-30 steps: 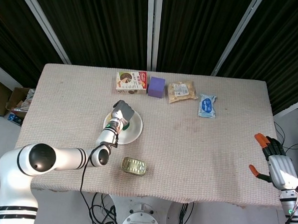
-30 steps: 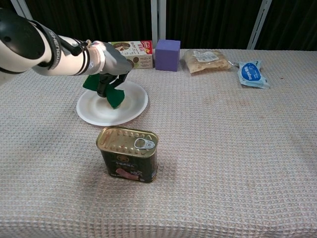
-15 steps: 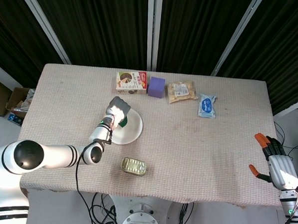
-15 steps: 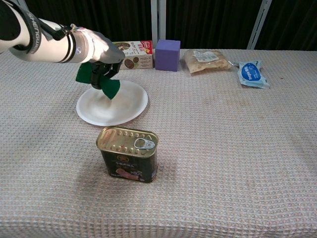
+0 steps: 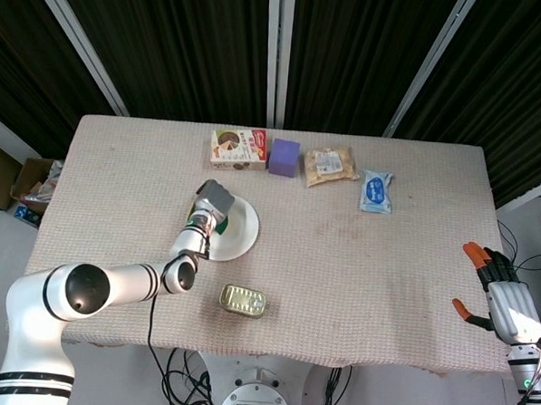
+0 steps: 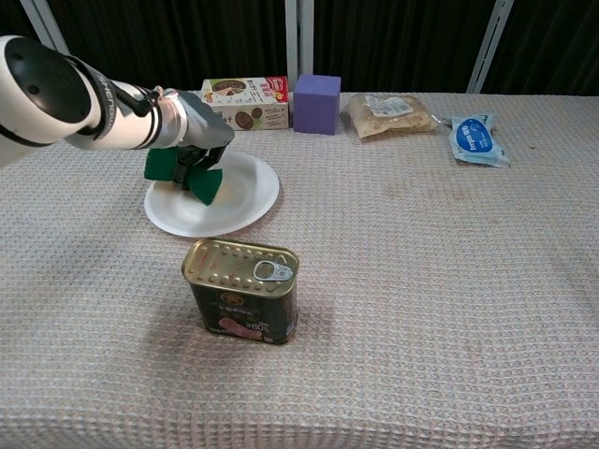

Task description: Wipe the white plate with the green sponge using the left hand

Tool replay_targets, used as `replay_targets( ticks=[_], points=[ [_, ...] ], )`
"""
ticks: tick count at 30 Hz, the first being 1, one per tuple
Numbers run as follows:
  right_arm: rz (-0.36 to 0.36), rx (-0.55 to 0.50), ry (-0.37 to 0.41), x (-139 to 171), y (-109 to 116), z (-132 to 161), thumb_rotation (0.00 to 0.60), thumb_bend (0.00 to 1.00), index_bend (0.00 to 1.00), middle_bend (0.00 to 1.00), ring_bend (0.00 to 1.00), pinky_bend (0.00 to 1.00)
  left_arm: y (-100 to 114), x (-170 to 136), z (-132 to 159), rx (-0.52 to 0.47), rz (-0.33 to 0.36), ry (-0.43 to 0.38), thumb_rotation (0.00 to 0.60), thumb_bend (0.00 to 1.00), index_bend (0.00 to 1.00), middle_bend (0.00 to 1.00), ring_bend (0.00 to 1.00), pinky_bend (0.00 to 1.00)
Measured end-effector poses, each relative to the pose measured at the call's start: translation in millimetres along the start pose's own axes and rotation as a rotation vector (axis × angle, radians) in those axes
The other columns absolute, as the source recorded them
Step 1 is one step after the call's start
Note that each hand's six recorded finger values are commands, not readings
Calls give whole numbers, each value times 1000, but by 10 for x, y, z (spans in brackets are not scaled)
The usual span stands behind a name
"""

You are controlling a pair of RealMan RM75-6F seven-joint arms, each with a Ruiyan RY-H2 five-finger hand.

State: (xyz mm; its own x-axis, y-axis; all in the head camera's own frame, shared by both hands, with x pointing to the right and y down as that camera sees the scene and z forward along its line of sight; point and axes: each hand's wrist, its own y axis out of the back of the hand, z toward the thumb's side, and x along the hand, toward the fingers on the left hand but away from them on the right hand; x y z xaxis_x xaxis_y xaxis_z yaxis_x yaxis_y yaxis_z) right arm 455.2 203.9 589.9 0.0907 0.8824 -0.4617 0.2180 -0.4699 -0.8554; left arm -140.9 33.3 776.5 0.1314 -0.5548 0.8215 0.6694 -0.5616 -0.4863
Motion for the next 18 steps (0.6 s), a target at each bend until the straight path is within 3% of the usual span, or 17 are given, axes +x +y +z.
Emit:
replay_targets(
  ticks=[10, 18],
  points=[
    [-4, -2, 2, 20, 0, 9, 600, 194, 26, 74, 0, 0, 197, -100, -229, -86, 53, 23, 600, 431, 714, 681, 644, 431],
    [-3, 1, -16, 39, 9, -25, 600, 194, 27, 74, 0, 0, 52, 46, -151, -41, 12, 34, 600, 431, 714, 682, 644, 431]
  ],
)
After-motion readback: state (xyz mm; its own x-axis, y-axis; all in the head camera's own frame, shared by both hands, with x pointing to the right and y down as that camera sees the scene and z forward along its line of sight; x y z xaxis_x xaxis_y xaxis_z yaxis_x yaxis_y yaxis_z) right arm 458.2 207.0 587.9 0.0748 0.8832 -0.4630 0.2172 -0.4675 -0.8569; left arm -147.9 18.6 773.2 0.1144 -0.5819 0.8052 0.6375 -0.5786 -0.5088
